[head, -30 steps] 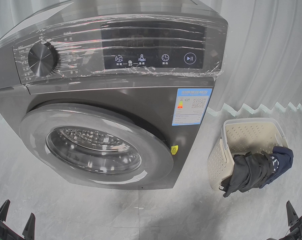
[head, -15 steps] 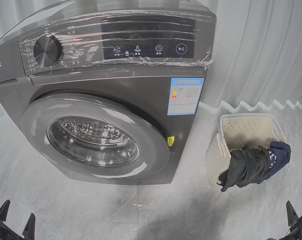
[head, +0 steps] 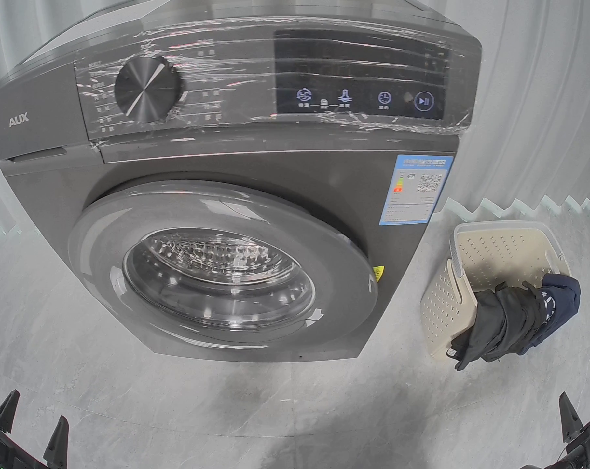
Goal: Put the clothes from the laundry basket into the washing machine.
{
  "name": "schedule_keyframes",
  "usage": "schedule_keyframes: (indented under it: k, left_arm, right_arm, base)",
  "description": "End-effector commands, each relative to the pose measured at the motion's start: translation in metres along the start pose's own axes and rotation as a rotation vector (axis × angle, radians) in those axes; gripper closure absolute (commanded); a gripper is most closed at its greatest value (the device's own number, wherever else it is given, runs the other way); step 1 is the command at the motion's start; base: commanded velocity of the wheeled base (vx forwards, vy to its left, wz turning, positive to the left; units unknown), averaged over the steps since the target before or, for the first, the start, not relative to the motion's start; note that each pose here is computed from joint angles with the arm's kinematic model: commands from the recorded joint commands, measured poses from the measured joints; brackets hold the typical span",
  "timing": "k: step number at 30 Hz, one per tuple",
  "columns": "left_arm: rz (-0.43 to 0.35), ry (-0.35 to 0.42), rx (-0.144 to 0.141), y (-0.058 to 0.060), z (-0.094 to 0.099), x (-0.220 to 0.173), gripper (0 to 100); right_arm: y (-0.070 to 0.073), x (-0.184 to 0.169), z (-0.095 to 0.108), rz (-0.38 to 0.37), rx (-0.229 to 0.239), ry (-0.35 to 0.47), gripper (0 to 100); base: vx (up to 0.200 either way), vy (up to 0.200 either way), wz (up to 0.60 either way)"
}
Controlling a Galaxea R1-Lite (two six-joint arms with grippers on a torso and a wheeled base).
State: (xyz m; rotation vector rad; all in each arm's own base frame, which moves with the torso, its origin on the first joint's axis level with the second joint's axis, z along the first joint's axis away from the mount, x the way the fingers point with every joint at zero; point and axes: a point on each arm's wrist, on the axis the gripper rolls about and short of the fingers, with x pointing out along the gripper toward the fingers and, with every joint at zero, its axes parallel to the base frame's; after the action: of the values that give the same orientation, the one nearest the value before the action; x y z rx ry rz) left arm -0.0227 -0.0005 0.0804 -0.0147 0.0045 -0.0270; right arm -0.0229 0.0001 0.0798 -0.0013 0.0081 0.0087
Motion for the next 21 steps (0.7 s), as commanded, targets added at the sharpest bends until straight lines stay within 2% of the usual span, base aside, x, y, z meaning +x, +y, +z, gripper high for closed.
schedule_keyframes:
  k: [1, 4, 21]
  left_arm:
    - [0.001, -0.001, -0.001, 0.0001, -0.005, -0.0002, 0]
    - [-0.001, -0.001, -0.001, 0.0, -0.005, -0.0002, 0]
    - [-0.001, 0.0, -0.001, 0.0001, -0.0049, -0.0001, 0]
  right_arm:
    - [0.0, 0.0, -0.0048, 0.0, 0.0, 0.0, 0]
    - [0.0, 0.0, -0.0048, 0.0, 0.0, 0.0, 0]
    - [0.0, 0.0, -0.0048, 0.0, 0.0, 0.0, 0]
  base:
    - [0.0, 0.2, 0.0]
    - [0.0, 0.2, 0.0]
    - [0.0, 0.0, 0.0]
